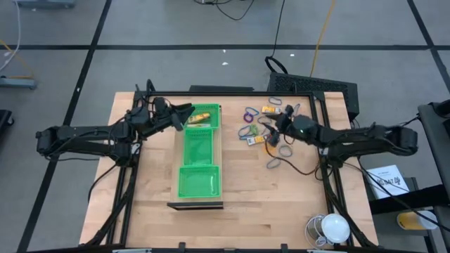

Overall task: Pick & Place Office Desk Supplies
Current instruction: Put the yellow crayon box into the top green bin on the shelf

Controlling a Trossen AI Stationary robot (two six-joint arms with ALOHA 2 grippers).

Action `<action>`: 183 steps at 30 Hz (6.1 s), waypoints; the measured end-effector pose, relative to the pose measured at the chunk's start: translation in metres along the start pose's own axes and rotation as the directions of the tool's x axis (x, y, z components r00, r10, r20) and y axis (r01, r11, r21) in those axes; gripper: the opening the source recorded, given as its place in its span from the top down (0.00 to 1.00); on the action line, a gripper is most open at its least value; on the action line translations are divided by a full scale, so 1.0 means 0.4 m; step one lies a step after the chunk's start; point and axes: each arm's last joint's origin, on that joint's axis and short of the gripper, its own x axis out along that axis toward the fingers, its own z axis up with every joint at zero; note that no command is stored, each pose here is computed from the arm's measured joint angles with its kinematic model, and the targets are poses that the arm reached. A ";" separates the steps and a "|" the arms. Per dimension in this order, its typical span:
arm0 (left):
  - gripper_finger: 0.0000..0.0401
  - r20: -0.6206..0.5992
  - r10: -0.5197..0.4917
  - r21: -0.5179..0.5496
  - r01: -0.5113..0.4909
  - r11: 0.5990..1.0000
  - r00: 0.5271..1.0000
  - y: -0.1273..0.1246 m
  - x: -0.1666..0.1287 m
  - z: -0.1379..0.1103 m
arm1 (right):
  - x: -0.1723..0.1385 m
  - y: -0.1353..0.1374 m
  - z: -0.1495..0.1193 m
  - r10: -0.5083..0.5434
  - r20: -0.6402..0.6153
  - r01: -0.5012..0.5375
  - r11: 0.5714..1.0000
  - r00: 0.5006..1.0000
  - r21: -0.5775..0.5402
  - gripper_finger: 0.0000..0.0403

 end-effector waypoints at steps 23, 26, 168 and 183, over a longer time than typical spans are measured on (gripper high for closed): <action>0.40 -0.038 0.025 0.086 -0.021 0.996 0.999 0.007 0.000 -0.009 | 0.166 -0.226 -0.153 -0.067 -0.510 0.113 0.992 0.858 0.061 0.40; 0.40 -0.038 0.025 0.087 -0.021 0.996 0.999 0.007 0.000 -0.009 | 0.163 -0.228 -0.164 -0.048 -0.537 0.103 0.992 0.842 0.072 0.42; 0.40 -0.354 -0.136 0.150 0.200 0.968 0.925 -0.176 0.319 -0.096 | 0.011 0.151 0.160 0.320 0.196 -0.240 0.907 0.927 -0.345 0.73; 0.40 -0.347 -0.156 0.108 0.205 0.973 0.925 -0.177 0.333 -0.114 | -0.001 0.136 0.210 0.223 0.400 -0.018 0.890 0.889 -0.456 0.73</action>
